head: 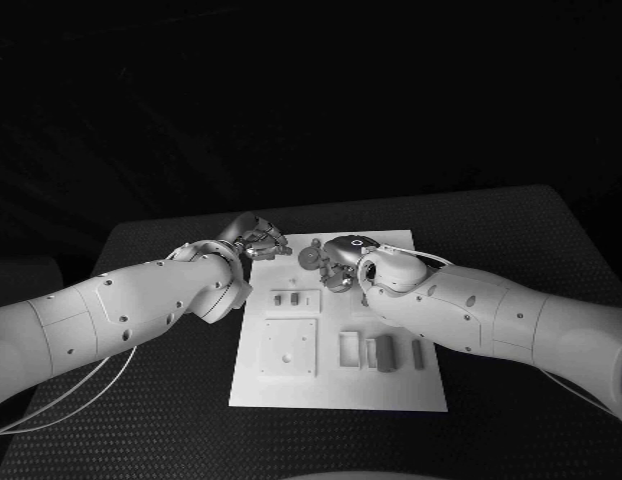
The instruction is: Assemble the parts on the task board
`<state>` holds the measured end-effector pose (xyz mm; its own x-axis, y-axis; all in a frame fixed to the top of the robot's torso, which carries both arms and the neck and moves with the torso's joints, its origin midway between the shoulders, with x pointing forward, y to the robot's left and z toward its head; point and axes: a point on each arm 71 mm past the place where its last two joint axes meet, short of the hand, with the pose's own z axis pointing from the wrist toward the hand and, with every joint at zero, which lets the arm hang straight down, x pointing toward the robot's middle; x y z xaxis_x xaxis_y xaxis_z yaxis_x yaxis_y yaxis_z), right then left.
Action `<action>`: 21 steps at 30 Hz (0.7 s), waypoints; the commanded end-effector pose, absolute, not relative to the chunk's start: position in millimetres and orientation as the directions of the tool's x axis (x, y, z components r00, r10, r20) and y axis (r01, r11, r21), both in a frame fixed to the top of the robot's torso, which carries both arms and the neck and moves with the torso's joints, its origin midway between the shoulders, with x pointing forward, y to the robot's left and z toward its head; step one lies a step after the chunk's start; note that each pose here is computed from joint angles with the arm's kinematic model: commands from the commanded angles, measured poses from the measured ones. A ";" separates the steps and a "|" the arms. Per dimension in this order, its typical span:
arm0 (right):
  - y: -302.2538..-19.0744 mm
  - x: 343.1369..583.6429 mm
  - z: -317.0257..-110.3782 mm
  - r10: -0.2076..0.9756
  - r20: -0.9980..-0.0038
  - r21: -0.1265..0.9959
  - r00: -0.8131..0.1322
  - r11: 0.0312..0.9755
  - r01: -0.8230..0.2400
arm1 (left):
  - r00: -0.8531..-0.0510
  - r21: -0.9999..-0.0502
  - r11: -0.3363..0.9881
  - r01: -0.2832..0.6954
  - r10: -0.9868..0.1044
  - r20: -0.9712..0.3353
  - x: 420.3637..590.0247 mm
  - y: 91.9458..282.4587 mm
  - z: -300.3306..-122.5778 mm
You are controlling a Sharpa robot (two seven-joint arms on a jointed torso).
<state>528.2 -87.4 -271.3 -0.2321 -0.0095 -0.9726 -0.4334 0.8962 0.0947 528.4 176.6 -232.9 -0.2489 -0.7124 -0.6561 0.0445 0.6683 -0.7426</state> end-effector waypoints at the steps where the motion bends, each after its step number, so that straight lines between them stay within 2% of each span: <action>1: -93.7 527.1 -279.7 -0.051 -0.964 0.065 -0.261 0.907 -0.417 | -0.254 -0.747 0.663 0.056 -0.714 -0.653 528.3 174.9 -231.6; 21: -96.4 528.6 -280.2 -0.084 -0.966 0.032 -0.243 0.900 -0.436 | -0.251 -0.746 0.663 0.056 -0.714 -0.653 528.2 175.9 -231.4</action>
